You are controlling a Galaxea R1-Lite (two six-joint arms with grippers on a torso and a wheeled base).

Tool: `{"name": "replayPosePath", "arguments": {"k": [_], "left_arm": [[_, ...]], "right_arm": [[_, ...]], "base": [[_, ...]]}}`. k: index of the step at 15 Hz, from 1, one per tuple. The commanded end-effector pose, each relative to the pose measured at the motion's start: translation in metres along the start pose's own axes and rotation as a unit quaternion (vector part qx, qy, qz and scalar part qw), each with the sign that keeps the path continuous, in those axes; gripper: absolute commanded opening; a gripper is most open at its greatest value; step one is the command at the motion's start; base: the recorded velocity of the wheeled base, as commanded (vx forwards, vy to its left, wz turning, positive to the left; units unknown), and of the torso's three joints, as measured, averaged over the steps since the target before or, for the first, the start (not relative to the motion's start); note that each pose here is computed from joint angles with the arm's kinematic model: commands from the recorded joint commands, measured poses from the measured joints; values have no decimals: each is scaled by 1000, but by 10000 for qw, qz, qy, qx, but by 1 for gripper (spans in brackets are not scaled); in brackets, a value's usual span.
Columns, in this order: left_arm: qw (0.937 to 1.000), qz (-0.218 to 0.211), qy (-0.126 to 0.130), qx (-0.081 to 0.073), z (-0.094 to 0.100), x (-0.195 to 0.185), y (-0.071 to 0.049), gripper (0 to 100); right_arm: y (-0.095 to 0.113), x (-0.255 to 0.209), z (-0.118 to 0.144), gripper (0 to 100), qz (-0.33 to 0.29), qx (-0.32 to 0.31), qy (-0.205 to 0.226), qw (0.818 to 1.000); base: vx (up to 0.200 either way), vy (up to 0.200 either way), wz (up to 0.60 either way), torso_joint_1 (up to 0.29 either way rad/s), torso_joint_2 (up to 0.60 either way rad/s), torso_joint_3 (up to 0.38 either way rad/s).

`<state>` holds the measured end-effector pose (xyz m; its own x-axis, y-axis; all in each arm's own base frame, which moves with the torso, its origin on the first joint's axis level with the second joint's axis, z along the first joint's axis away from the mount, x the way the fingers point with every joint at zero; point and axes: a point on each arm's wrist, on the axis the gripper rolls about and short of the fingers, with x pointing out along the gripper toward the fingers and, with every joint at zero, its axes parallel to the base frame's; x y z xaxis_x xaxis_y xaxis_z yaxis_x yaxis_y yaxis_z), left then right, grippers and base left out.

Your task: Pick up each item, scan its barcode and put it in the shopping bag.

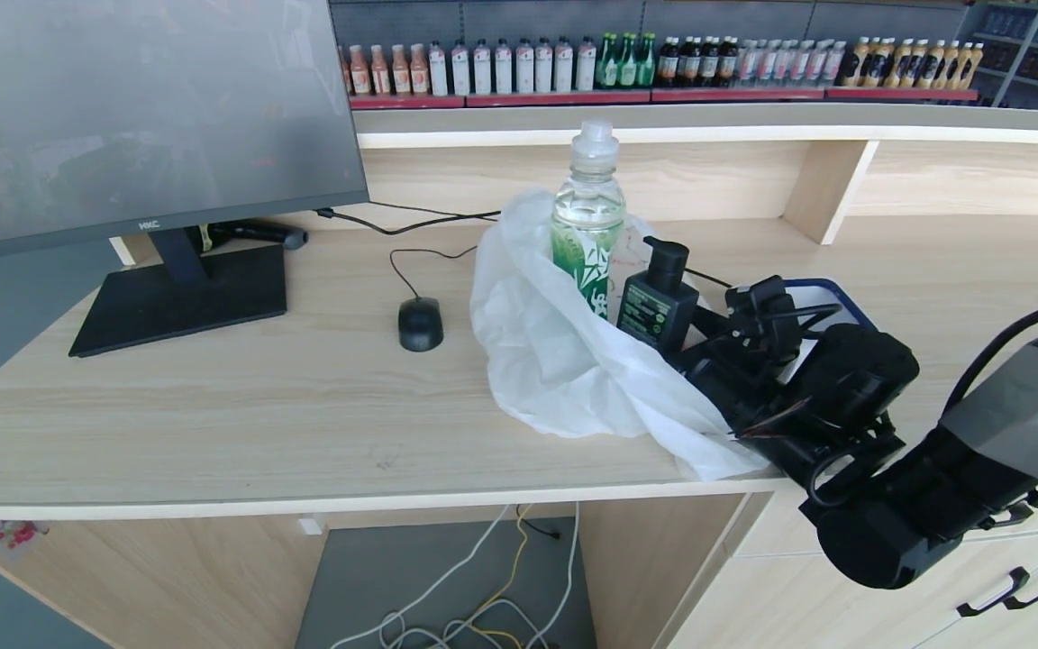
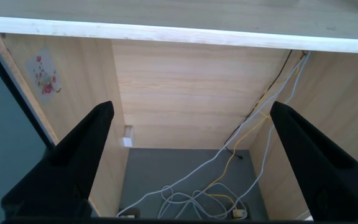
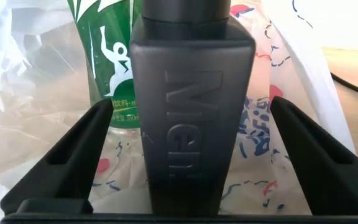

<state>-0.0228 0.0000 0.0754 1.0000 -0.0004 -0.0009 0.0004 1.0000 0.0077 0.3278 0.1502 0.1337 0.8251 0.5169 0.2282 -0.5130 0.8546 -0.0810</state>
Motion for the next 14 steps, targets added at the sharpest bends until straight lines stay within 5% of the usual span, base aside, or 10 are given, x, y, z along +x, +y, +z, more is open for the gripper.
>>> {"name": "replayPosePath", "arguments": {"k": [1,10,14], "left_arm": [[10000,2,3,0,0,0,0,100],[10000,2,-4,0,0,0,0,100],[10000,-6,-4,0,0,0,0,100]], "right_arm": [[0,-3,21,100,12,-40,-287,9996],[-2,-20,70,100,-34,-131,-898,9959],[8,-97,96,100,-30,-46,-747,9972]], "base": [[0,0,0,0,0,0],[0,0,0,0,0,0],[0,0,0,0,0,0]]}}
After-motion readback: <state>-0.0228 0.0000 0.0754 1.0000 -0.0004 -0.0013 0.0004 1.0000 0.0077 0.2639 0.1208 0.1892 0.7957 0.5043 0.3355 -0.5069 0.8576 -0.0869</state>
